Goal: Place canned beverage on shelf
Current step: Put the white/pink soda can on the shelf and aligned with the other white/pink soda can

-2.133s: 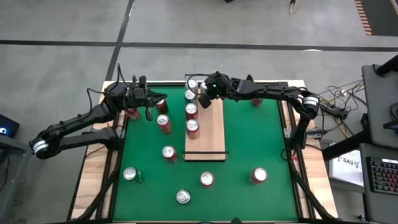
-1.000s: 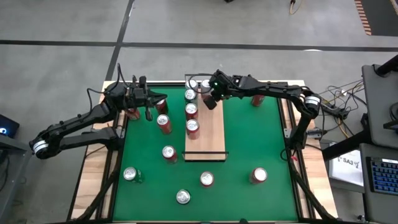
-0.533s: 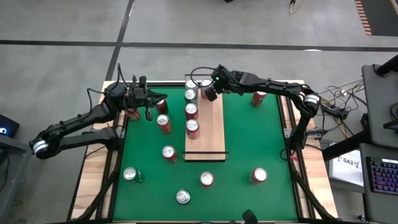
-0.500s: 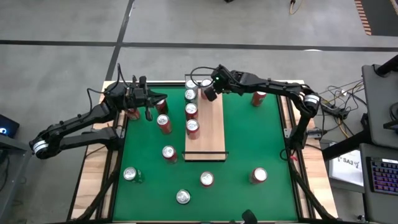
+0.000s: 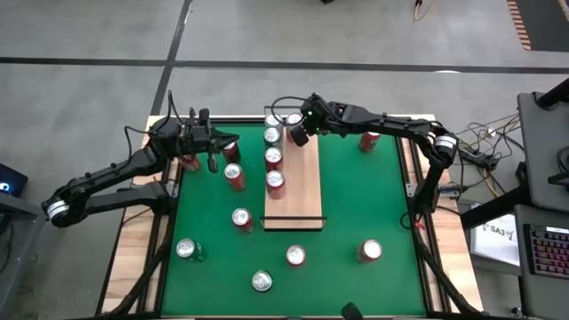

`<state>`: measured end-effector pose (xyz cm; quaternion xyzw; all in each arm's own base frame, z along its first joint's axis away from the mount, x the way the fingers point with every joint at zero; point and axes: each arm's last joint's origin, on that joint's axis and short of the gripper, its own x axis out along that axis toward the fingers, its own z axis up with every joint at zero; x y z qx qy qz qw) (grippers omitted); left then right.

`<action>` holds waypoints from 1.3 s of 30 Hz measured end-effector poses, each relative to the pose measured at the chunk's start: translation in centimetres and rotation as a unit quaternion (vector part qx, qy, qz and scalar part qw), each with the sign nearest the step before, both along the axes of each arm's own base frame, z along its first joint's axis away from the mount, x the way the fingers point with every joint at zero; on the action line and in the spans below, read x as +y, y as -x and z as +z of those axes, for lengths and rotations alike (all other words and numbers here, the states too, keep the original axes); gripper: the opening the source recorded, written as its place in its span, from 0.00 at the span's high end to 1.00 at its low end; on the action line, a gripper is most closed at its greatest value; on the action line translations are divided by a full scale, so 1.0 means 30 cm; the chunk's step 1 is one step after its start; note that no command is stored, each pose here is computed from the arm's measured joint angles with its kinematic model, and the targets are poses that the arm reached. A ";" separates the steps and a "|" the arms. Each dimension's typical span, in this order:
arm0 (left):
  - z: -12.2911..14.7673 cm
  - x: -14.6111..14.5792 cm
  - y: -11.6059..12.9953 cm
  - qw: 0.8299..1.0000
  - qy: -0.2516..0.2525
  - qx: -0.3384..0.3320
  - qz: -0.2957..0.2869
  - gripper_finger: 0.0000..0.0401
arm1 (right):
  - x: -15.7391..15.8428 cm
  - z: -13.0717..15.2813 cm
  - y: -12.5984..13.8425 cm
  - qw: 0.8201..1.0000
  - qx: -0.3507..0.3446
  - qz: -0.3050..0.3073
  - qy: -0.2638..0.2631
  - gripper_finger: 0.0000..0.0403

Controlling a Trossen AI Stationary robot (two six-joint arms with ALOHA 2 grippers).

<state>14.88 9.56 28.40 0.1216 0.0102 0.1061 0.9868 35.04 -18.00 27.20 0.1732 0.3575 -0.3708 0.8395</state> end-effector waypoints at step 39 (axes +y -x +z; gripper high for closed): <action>0.000 0.000 0.000 1.000 0.000 0.000 0.000 1.00 | -0.002 -0.006 -0.010 1.000 -0.013 0.014 0.012 0.98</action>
